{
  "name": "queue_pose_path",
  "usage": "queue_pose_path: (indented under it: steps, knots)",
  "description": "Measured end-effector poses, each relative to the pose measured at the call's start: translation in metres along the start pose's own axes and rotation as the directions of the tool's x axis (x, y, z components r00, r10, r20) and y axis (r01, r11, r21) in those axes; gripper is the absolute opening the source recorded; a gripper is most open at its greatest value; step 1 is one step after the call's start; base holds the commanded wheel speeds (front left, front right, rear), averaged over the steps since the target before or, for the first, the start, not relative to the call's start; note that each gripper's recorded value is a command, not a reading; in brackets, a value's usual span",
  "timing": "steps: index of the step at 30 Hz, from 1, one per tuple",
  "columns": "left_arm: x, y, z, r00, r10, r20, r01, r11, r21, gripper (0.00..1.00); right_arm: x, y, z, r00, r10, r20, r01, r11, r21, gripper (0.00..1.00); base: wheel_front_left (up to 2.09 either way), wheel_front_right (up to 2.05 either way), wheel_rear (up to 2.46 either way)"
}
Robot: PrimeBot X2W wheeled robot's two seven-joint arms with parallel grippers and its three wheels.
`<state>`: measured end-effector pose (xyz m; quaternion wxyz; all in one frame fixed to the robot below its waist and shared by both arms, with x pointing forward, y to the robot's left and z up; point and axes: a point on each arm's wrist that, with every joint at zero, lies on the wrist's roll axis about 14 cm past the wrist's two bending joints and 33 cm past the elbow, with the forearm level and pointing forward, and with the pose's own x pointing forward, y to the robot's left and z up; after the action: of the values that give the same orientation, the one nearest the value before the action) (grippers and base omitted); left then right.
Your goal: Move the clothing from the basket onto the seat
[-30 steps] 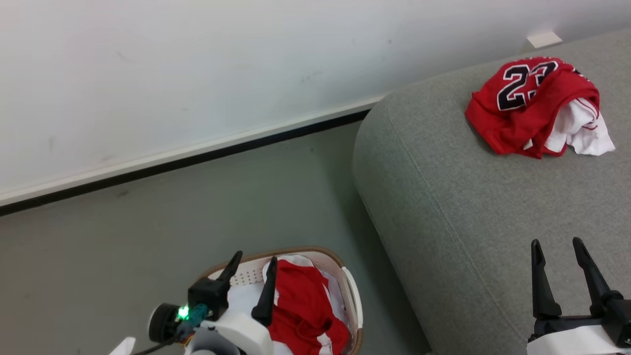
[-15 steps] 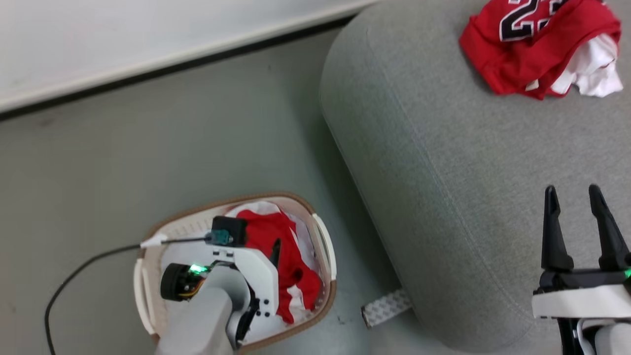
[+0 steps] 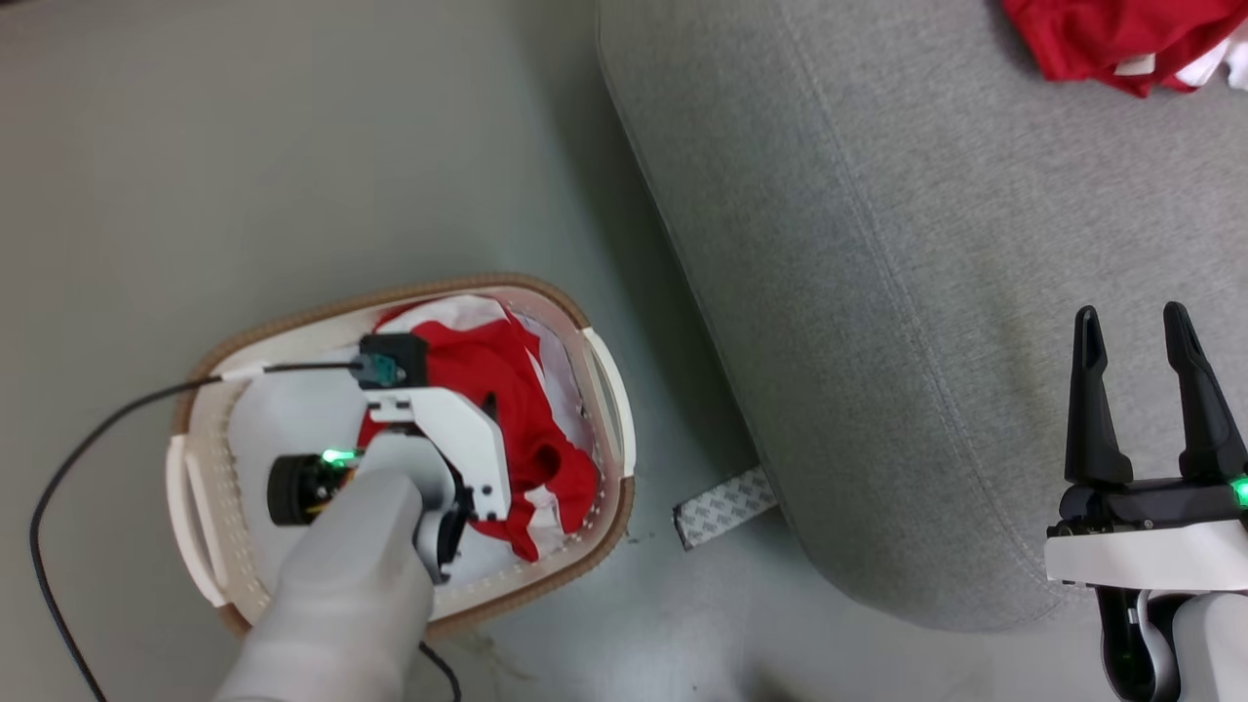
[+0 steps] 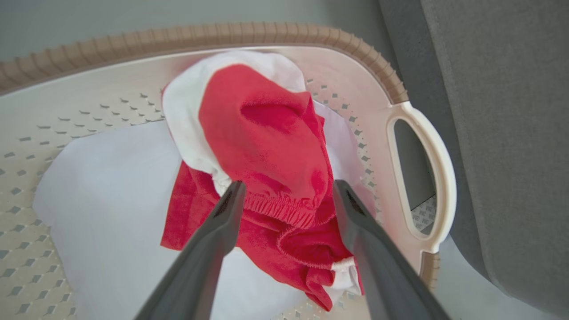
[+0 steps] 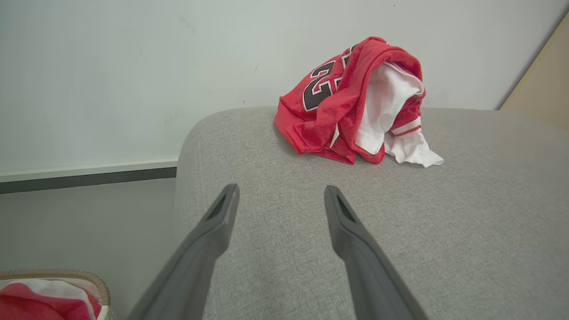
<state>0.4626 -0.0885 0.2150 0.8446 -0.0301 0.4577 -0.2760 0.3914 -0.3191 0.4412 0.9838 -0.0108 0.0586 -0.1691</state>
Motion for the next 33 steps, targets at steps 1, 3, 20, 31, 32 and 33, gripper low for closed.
queue_pose_path:
  steps: [1, 3, 20, 31, 32, 33]
  knots:
    - [0.005, 0.002, 0.000, 1.000, 0.000, -0.004, 0.000, 1.000, -0.023, 1.00, 0.001, 0.000, -0.004, 1.000, 0.000, -0.011, 0.000, 1.000, -0.003, 1.00, 0.00, 0.00, 0.00]
    - [0.014, 0.006, -0.002, 1.000, 0.001, -0.011, -0.001, 0.999, -0.032, 1.00, 0.004, 0.002, -0.011, 1.000, 0.003, -0.028, -0.003, 1.000, -0.012, 1.00, 0.00, 0.00, 0.00]
    - [0.057, 0.041, -0.029, 0.999, 0.003, -0.037, -0.005, 0.998, -0.055, 1.00, 0.024, 0.035, -0.069, 0.984, 0.089, -0.156, -0.101, 0.992, -0.073, 1.00, 0.08, 0.08, 0.08]
    - [0.055, 0.034, -0.021, 0.996, -0.081, 0.042, 0.082, 0.996, -0.024, 0.00, 0.028, 0.053, -0.078, 0.977, 0.137, -0.166, -0.149, 0.987, -0.061, 1.00, 0.02, 0.02, 0.02]
    - [0.053, 0.032, -0.018, 0.995, -0.088, 0.053, 0.089, 0.996, -0.027, 0.00, 0.030, 0.054, -0.075, 0.977, 0.141, -0.157, -0.152, 0.987, -0.060, 1.00, 0.00, 0.00, 0.00]
    - [0.051, 0.031, -0.013, 0.993, -0.094, 0.067, 0.096, 0.995, -0.026, 0.00, 0.031, 0.055, -0.072, 0.978, 0.143, -0.150, -0.153, 0.987, -0.057, 1.00, 0.00, 0.00, 0.00]
